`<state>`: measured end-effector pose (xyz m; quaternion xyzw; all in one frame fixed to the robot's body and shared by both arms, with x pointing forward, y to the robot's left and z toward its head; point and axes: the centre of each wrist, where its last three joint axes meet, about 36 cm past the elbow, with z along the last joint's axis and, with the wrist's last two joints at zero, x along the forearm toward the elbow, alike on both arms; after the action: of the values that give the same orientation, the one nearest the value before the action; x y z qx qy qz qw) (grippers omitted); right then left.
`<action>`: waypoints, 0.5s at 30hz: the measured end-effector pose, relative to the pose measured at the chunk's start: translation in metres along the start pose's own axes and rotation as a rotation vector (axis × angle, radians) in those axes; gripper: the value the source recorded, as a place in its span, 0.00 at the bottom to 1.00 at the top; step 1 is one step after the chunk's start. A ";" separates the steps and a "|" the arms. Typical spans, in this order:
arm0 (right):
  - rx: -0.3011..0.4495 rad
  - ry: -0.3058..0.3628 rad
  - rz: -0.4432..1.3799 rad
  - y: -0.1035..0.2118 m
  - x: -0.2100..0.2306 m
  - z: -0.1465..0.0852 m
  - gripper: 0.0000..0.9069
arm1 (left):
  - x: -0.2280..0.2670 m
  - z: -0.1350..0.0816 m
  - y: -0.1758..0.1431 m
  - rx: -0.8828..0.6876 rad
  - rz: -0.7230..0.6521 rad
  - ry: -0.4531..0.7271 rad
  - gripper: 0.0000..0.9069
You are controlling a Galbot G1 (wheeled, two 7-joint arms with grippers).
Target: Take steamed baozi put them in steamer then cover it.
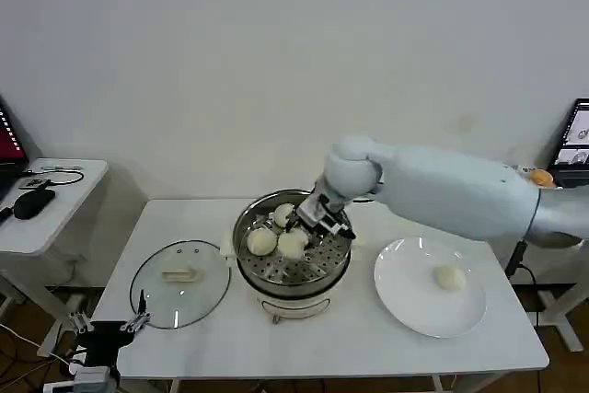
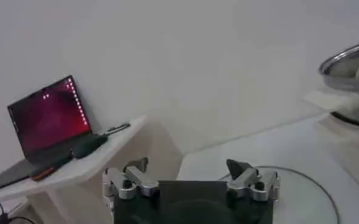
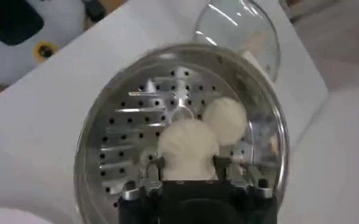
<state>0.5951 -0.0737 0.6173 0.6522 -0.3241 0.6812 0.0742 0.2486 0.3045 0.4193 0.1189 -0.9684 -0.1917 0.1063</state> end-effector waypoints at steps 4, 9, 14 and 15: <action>0.051 -0.004 -0.025 0.002 -0.011 -0.002 0.62 | 0.000 0.001 0.001 0.002 -0.003 0.002 1.00; 0.109 -0.007 -0.050 0.003 -0.023 -0.003 0.62 | -0.001 0.002 0.003 0.002 -0.009 0.004 1.00; 0.150 -0.013 -0.061 0.004 -0.030 -0.003 0.62 | -0.002 0.003 0.003 0.003 -0.010 0.004 1.00; 0.157 -0.013 -0.062 0.004 -0.031 -0.003 0.62 | -0.002 0.003 0.003 0.003 -0.010 0.005 1.00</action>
<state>0.5948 -0.0659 0.5871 0.6701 -0.2496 0.6978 0.0420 0.2492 0.3083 0.4174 0.1244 -0.9678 -0.1904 0.1076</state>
